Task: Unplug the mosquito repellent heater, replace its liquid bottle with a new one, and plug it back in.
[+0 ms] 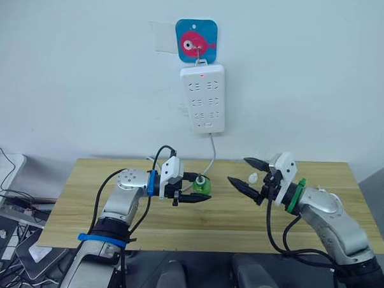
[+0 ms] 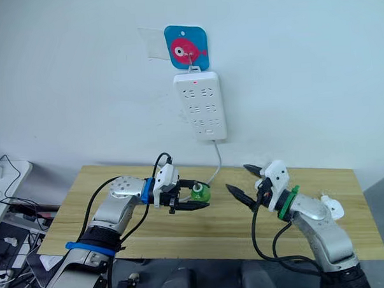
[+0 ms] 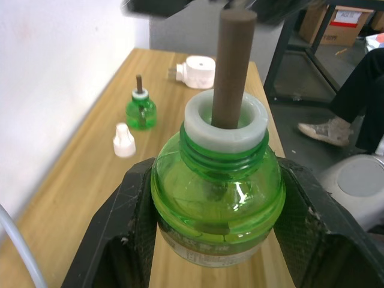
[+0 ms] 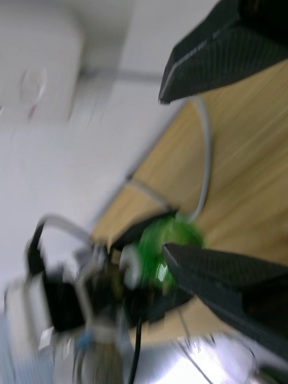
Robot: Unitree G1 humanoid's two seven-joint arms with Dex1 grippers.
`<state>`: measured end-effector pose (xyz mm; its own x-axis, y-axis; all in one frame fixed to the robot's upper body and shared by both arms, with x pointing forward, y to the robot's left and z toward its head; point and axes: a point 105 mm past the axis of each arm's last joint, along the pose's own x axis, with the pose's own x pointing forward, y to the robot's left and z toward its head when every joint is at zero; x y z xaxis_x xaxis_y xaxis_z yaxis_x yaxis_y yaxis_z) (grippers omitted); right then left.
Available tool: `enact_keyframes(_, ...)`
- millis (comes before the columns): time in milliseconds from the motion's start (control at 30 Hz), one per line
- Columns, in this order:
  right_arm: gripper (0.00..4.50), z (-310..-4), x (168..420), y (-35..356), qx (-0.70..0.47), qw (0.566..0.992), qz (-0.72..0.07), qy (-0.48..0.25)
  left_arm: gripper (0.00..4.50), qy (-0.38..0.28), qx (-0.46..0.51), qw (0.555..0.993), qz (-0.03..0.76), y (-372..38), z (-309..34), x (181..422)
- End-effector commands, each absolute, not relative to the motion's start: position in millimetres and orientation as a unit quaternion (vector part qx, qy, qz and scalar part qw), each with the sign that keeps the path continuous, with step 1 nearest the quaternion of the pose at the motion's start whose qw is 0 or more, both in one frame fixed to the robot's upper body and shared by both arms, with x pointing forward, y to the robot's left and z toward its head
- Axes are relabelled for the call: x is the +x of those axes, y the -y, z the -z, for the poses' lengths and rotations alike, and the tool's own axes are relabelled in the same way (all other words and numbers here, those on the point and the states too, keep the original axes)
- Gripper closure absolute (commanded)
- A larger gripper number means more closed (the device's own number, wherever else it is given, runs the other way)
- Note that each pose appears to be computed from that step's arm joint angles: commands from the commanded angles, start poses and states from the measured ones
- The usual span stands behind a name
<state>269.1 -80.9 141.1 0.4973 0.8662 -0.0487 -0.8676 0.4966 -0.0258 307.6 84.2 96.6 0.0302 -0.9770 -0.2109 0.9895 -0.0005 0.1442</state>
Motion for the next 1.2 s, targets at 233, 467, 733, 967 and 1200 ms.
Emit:
enact_keyframes(233,1.17,-145.8,257.5,50.3,-0.034,0.819,-0.572,-0.036,2.23,0.019,0.168,0.671,0.722,-73.9,-113.0,309.9)
enact_keyframes(467,1.17,-146.1,270.3,36.4,-0.037,0.825,-0.563,-0.019,2.23,0.019,0.166,0.668,0.725,-74.3,-111.7,307.5)
enact_keyframes(733,2.18,-138.9,272.4,25.5,-0.055,0.818,-0.573,-0.018,2.23,0.024,0.155,0.674,0.722,-69.7,-116.7,309.3)
enact_keyframes(967,3.65,-135.9,274.9,28.0,-0.073,0.821,-0.566,-0.016,2.23,0.013,0.129,0.684,0.718,-69.2,-117.6,308.9)
enact_keyframes(1200,3.65,-159.7,281.3,46.4,-0.008,0.851,-0.525,0.008,0.99,0.017,0.084,0.682,0.726,-64.7,-129.8,304.5)
